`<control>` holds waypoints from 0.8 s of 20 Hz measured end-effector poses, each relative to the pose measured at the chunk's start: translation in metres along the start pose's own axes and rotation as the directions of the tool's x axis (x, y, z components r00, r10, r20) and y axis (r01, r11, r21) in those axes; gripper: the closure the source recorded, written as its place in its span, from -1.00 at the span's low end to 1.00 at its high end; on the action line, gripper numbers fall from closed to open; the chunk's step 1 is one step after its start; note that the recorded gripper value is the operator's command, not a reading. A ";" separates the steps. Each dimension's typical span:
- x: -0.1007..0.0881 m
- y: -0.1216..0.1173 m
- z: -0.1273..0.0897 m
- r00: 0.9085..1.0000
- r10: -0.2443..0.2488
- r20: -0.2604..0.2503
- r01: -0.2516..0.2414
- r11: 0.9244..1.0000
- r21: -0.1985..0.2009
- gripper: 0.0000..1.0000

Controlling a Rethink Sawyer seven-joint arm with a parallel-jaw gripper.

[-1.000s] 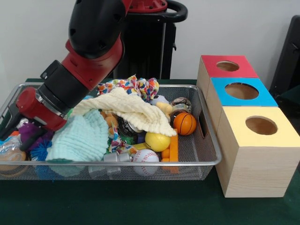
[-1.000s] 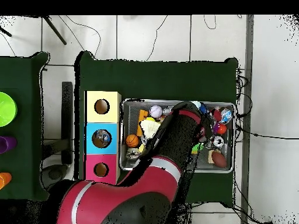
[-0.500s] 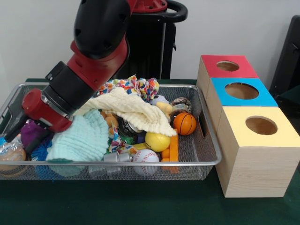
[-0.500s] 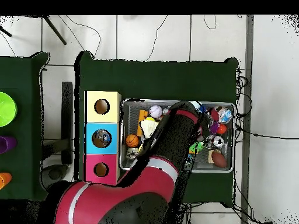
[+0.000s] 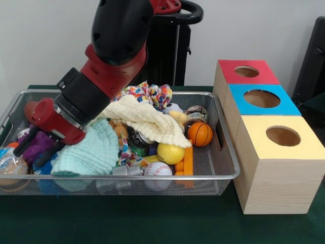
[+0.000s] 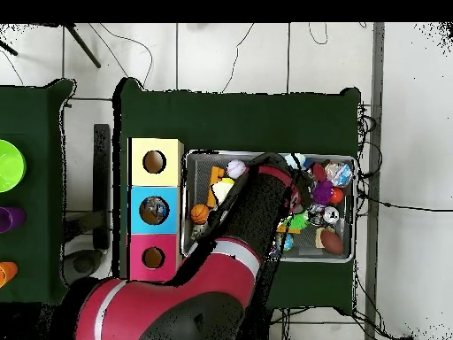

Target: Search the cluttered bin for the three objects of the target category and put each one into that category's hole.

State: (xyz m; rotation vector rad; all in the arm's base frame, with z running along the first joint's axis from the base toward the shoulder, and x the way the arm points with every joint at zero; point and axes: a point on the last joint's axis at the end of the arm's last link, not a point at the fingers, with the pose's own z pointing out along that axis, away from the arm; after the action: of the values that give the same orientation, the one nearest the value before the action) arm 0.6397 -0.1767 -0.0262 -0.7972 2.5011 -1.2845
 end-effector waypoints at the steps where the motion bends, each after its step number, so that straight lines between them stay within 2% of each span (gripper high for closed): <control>1: 0.000 0.000 0.000 1.000 -0.001 0.000 0.001 1.000 0.000 -1.00; 16: 0.026 0.003 0.015 0.997 -0.067 -0.046 0.068 0.997 0.025 -1.00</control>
State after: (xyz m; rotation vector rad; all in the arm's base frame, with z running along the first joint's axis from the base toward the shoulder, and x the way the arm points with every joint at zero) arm 0.6238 -0.2002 -0.0358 -0.8631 2.5063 -1.3694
